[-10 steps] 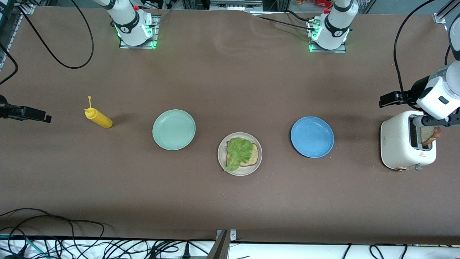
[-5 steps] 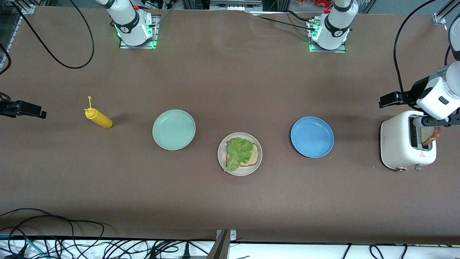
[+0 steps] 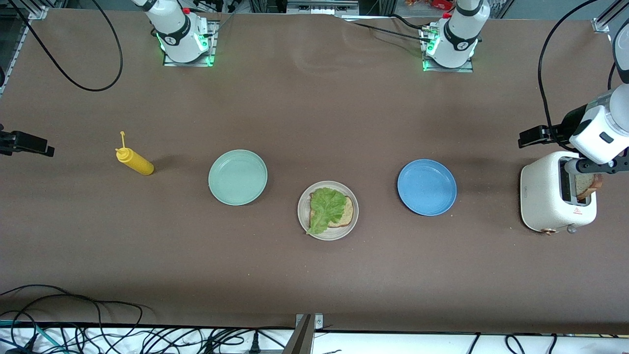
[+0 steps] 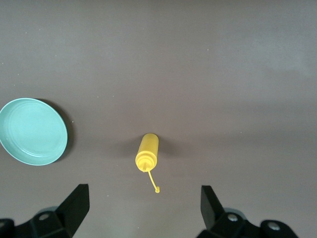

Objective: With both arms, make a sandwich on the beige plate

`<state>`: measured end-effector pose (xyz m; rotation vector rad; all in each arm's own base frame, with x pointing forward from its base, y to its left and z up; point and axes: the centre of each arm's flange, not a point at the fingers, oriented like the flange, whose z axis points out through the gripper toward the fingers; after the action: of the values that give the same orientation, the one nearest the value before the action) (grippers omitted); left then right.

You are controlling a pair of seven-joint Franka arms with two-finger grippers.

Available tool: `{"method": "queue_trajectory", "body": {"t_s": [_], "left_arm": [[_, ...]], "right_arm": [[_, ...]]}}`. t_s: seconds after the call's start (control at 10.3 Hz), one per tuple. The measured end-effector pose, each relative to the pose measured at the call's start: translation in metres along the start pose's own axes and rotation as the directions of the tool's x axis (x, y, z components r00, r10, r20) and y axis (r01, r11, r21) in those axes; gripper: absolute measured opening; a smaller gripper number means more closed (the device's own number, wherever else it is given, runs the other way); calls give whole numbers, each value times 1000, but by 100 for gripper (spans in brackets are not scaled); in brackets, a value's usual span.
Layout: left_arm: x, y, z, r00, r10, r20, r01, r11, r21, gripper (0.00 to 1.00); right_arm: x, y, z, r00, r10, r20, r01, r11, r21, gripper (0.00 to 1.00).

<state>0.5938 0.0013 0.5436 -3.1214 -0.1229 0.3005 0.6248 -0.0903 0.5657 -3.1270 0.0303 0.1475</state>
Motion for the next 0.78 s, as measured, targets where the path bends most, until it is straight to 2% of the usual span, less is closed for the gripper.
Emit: {"method": "queue_trajectory", "body": {"t_s": [0.19,0.78], "left_arm": [[0,0,0,1000,0,-1,0,1000,0,100],[0,0,0,1000,0,-1,0,1000,0,100]], "right_arm": [[-12,2,4,999,1,-50,-1,1000,2,100],[-36,5,-32,990,5,-138,-6,1000,-1,100]]}}
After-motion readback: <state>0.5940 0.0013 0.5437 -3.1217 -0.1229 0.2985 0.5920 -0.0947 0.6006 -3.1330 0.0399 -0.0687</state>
